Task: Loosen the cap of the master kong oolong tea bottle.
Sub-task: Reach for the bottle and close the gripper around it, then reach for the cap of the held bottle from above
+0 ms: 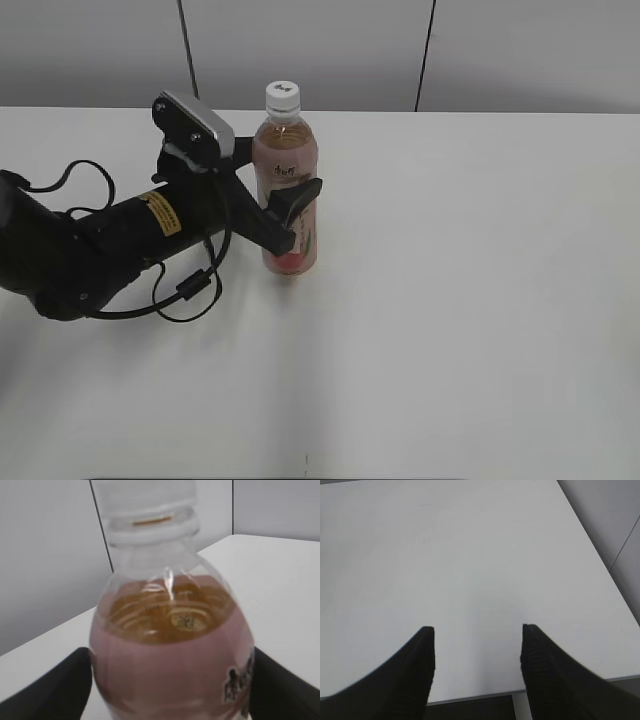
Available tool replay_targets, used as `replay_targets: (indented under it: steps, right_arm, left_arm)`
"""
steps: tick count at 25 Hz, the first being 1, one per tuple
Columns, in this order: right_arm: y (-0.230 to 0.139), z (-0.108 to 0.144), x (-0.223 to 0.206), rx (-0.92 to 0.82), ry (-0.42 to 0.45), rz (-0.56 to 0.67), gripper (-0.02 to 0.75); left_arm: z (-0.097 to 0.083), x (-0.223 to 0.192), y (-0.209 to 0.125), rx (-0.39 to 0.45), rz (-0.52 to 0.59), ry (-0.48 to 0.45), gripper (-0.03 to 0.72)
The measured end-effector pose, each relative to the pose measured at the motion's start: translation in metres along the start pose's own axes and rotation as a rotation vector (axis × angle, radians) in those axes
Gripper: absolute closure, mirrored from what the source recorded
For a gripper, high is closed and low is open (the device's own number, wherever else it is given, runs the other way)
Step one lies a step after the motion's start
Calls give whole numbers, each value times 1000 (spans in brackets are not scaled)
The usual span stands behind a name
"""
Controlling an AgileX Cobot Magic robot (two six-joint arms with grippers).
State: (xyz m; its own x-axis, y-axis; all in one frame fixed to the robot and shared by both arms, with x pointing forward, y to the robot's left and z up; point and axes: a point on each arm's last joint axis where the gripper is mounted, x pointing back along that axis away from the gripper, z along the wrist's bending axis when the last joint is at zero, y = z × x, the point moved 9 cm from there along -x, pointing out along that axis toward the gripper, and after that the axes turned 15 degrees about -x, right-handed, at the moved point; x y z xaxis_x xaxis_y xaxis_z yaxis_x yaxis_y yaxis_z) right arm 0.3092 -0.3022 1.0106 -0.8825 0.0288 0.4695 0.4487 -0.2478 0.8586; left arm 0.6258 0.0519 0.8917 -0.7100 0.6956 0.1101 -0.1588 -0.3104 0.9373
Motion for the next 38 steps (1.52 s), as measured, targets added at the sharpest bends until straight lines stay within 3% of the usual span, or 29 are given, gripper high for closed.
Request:
replay_targets:
  steps: [6,16,24,33,38]
  right_arm:
    - [0,0,0,0,0,0,318]
    - [0,0,0,0,0,0,318]
    - [2,3,1,-6,14,0,318]
    - [46,42,-8,40,132,161,342]
    - [76,86,-37,35,304,328,342]
  left_arm:
    - [-5,-2,-13,12,19,-9,141]
    - [0,-10,-4,0,-23,-2,178]
    - [-2,-11,-6,9,-19,-12,257]
    - [-9,-11,-3,-12,-34,-48,257]
    - [-19,-9,4,-56,-34,-118,257]
